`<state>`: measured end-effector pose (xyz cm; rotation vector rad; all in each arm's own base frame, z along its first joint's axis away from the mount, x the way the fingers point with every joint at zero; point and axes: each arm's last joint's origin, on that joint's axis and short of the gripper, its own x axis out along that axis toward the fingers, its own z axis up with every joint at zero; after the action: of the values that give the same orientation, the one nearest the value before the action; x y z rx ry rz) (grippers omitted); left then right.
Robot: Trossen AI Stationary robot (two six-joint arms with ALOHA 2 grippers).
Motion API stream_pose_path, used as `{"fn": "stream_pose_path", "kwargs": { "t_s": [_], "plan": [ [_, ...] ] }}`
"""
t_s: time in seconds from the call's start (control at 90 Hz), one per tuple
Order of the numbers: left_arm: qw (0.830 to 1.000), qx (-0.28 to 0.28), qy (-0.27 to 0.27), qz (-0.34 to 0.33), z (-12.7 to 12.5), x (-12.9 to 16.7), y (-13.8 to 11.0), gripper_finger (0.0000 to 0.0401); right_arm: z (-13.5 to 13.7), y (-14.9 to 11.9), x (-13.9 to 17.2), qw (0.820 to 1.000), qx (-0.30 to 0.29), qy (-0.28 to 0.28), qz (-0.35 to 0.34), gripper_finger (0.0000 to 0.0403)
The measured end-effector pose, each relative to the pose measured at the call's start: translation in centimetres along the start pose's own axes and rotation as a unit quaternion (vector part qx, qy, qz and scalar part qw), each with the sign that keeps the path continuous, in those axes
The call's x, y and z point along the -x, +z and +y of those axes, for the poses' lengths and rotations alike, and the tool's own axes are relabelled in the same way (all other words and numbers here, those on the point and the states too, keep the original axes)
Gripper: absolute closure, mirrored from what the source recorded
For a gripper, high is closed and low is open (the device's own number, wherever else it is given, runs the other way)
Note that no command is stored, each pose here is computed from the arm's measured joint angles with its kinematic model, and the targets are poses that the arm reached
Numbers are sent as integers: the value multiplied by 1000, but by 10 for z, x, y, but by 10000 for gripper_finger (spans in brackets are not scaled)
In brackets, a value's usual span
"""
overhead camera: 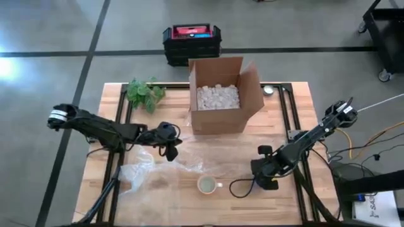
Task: Wrap mug
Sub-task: Wrap the purple mug with bubble wrap
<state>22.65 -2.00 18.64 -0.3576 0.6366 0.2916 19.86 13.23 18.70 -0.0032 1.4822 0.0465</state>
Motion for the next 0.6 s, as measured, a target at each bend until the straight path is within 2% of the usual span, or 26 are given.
{"fn": "stream_pose_path", "kwargs": {
  "t_s": [0.111,0.178,0.256,0.367,0.5,0.6],
  "plan": [
    [1000,-4,0,-1,0,0,0,401,0,3,21,1000,1,3,8,382],
    [1000,-5,0,-2,0,0,0,401,2,10,43,1000,18,15,-12,386],
    [1000,-6,0,-6,0,0,1,401,3,21,69,997,43,9,-64,395],
    [1000,-10,-1,-9,-1,0,2,401,-6,41,95,986,52,-49,-150,395],
    [1000,-10,-3,-13,-1,0,2,401,-32,68,96,970,4,-132,-203,395],
    [1000,-10,-6,-18,-2,0,3,401,-54,88,82,969,-41,-135,-202,395]
  ]
}}
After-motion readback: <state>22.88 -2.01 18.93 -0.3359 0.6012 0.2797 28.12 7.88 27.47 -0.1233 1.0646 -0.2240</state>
